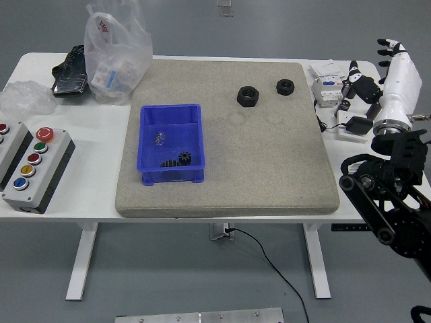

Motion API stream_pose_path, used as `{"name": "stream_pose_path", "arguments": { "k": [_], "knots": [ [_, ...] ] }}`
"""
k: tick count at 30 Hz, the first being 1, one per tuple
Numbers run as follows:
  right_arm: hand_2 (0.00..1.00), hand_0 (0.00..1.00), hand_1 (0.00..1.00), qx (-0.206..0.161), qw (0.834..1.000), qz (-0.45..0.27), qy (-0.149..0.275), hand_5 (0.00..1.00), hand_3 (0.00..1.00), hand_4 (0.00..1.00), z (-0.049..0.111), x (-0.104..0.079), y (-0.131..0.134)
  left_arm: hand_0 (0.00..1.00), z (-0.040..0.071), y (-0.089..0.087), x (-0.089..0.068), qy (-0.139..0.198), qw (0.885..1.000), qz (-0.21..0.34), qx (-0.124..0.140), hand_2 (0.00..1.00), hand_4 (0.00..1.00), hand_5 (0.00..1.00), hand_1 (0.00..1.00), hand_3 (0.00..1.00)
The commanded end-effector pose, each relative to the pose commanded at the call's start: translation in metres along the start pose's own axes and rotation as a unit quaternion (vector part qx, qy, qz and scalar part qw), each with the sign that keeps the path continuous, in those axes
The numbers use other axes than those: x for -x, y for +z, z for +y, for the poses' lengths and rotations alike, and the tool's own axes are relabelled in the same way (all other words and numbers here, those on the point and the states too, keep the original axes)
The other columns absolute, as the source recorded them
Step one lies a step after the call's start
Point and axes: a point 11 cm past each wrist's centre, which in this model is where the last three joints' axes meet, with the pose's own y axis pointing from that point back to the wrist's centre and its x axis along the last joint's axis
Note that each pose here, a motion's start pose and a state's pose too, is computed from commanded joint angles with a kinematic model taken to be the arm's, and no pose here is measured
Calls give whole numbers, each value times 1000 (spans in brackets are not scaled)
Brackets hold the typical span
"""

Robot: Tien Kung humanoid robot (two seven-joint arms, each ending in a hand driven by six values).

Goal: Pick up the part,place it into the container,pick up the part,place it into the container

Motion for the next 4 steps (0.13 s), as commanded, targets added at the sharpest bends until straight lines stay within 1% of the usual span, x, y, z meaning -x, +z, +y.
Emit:
{"name": "stream_pose_path", "arguments": {
  "k": [4],
  "knots": [
    [714,401,626,-1,1000,-21,-5,233,753,698,1,-1,0,740,0,2,0,0,1000,-2,4,583,760,590,600,739]
  ]
}}
